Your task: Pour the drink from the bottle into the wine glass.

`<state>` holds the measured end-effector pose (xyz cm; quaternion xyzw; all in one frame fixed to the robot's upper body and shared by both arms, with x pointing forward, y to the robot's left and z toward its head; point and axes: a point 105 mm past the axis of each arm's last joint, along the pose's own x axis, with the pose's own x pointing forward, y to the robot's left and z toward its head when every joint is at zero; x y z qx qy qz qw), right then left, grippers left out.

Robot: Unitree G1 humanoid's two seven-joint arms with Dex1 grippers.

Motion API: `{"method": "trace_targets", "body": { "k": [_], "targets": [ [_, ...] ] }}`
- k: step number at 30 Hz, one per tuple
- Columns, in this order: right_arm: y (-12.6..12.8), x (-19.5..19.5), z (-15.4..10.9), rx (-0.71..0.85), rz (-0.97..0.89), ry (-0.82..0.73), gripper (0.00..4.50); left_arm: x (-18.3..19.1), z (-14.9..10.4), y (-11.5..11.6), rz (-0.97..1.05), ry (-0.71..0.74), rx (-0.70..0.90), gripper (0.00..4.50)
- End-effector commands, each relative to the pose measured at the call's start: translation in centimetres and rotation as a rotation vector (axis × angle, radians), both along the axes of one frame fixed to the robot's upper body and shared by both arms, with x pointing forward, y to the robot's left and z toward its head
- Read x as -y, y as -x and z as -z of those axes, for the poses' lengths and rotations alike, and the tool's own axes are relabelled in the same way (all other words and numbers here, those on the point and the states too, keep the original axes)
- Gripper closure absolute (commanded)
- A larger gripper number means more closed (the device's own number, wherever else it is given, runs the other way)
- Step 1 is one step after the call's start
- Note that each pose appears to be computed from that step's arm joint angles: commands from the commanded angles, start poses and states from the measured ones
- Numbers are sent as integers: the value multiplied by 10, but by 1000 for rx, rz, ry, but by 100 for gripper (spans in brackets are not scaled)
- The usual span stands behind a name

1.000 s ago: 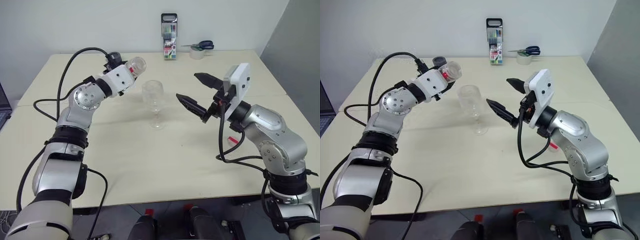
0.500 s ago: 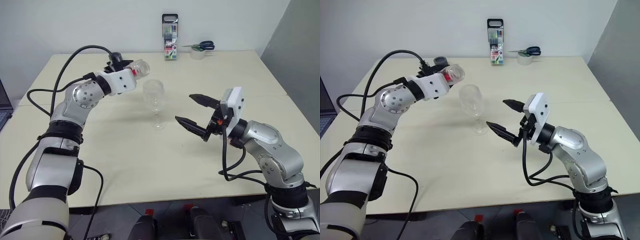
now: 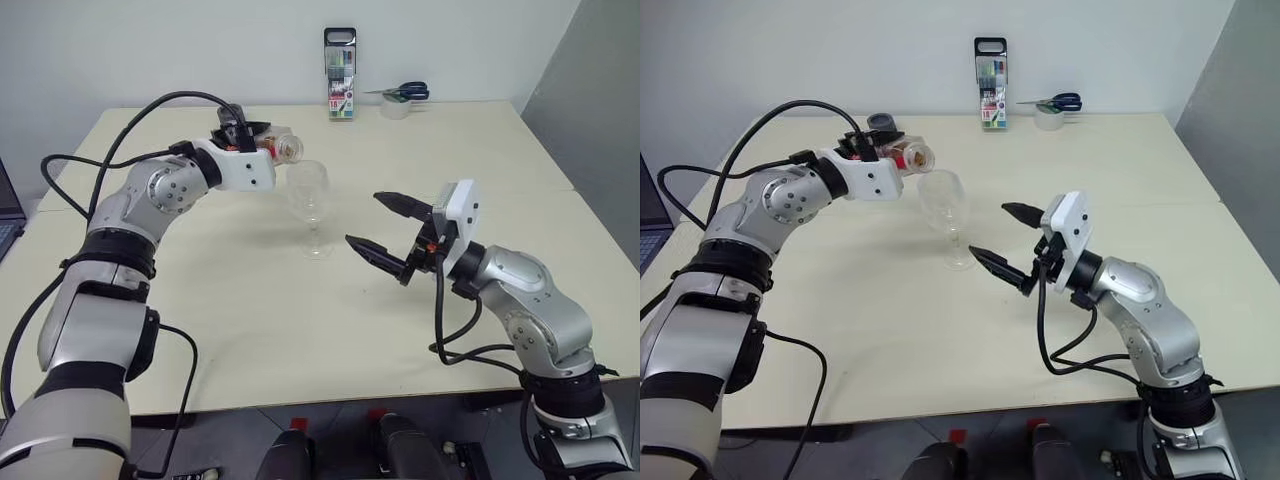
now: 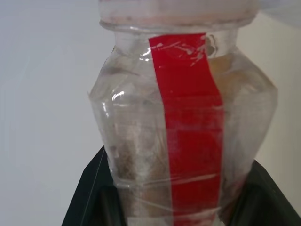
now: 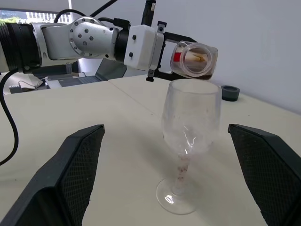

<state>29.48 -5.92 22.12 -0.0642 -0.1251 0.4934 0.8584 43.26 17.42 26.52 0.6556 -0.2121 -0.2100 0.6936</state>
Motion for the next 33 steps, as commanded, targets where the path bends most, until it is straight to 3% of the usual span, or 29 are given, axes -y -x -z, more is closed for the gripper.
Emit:
{"method": "trace_targets", "body": {
  "k": [1, 33],
  "targets": [
    [7, -4, -10, 57, -13, -14, 0, -1, -25, 4, 10, -20, 88, 261],
    [6, -6, -11, 64, 0, -22, 0, -7, -37, -1, -28, -142, 137, 261]
  ]
}}
